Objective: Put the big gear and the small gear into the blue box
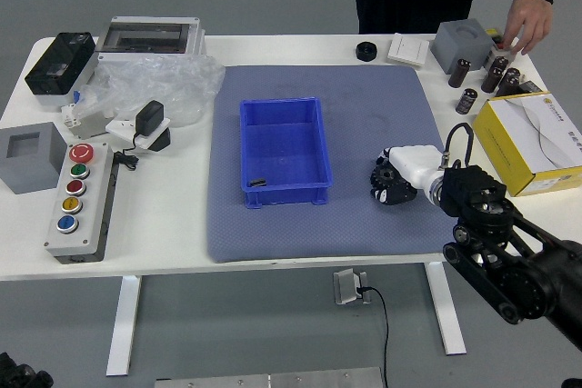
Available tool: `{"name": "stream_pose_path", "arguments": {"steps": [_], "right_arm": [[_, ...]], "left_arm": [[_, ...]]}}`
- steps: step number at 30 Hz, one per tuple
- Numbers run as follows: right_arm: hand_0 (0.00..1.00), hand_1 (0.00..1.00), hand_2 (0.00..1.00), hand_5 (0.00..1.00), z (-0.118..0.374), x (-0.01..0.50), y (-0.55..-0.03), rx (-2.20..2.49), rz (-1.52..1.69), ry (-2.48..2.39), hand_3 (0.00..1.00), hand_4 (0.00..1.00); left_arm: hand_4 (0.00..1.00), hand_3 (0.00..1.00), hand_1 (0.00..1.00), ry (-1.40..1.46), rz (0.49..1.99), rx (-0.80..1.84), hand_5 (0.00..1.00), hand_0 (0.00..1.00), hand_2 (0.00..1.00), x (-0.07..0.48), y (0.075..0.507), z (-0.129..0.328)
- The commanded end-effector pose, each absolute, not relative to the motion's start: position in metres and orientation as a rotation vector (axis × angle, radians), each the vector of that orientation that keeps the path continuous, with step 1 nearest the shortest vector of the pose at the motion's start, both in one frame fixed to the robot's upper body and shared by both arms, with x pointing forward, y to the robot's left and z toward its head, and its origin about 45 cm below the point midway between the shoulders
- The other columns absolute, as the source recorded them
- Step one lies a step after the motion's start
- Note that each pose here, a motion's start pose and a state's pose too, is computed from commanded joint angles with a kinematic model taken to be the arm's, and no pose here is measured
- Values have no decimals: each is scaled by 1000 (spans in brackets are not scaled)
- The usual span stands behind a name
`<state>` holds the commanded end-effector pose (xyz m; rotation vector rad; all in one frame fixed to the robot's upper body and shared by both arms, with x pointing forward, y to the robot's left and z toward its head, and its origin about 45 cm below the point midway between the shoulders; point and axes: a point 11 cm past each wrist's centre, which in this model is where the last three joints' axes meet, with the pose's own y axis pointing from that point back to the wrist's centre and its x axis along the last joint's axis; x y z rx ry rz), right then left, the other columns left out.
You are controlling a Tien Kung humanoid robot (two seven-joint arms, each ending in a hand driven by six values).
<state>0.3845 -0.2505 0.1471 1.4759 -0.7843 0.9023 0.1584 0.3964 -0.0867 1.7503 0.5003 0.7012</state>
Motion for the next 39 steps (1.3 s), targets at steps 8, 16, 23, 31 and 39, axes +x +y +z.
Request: {"name": "stream_pose_path", "arguments": {"steps": [8,16,23,31,39], "right_arm": [[488,440,474,302,148,385,-250,1477,911,-797,568,457],[481,415,445,287,149,386,-250,1478,920,-819,554,432],[478,405,430,281,156,389,-250,1477,935,-859,543,425],[476,403,429,270,183,399,-252,1470,975,-931,540,414],[479,397,420,273,215,406,-249,1467,1036,-1000,529,416]], "left_arm": [[690,837,819,499,701,1749,573,834,821,159,396,-87],[690,836,819,500,699,1751,574,834,821,158,396,-87],[691,836,819,499,698,1754,574,834,822,158,397,-87],[691,836,820,498,699,1756,574,833,821,158,398,-86],[693,836,819,499,700,1759,575,834,822,157,400,-86]]}}
